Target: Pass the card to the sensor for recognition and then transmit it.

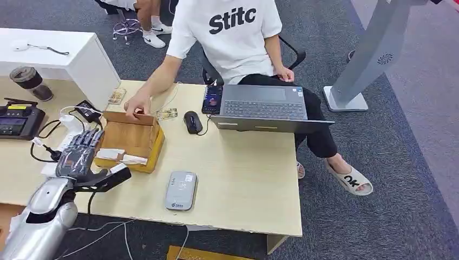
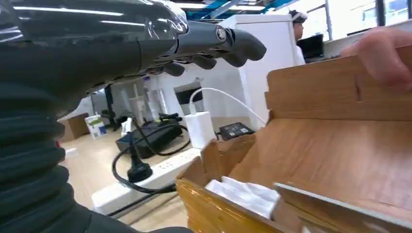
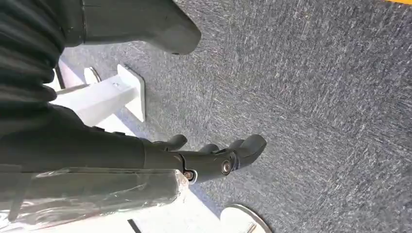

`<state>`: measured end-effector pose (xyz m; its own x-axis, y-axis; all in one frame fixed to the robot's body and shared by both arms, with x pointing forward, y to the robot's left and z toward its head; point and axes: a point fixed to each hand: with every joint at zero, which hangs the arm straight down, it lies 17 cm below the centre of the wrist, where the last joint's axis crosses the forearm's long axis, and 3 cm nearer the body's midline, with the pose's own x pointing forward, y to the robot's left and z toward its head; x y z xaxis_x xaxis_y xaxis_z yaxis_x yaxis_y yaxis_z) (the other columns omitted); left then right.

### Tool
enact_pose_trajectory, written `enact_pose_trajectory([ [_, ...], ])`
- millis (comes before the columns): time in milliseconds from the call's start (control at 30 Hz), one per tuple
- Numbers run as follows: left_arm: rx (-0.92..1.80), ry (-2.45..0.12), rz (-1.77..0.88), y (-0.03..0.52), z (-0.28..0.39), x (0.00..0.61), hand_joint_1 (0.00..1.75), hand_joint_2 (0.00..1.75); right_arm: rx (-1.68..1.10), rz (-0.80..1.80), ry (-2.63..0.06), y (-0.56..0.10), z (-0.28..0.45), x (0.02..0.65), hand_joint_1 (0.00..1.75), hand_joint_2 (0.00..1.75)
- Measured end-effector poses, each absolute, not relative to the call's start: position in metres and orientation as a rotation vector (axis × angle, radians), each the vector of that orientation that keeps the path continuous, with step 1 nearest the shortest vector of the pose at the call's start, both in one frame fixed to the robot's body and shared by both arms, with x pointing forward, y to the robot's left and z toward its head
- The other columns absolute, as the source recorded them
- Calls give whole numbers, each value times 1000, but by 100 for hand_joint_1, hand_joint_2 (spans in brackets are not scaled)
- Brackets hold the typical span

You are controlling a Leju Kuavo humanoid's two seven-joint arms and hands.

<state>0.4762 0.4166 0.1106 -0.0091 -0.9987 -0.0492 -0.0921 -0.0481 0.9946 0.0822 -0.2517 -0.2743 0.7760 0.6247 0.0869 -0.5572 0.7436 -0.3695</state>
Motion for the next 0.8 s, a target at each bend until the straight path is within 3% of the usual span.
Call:
enact_pose_trajectory([
  [800,1208,-1372,-1235,356,116,495,5,175,-331,671,-208,-252,-275,82,0,175],
])
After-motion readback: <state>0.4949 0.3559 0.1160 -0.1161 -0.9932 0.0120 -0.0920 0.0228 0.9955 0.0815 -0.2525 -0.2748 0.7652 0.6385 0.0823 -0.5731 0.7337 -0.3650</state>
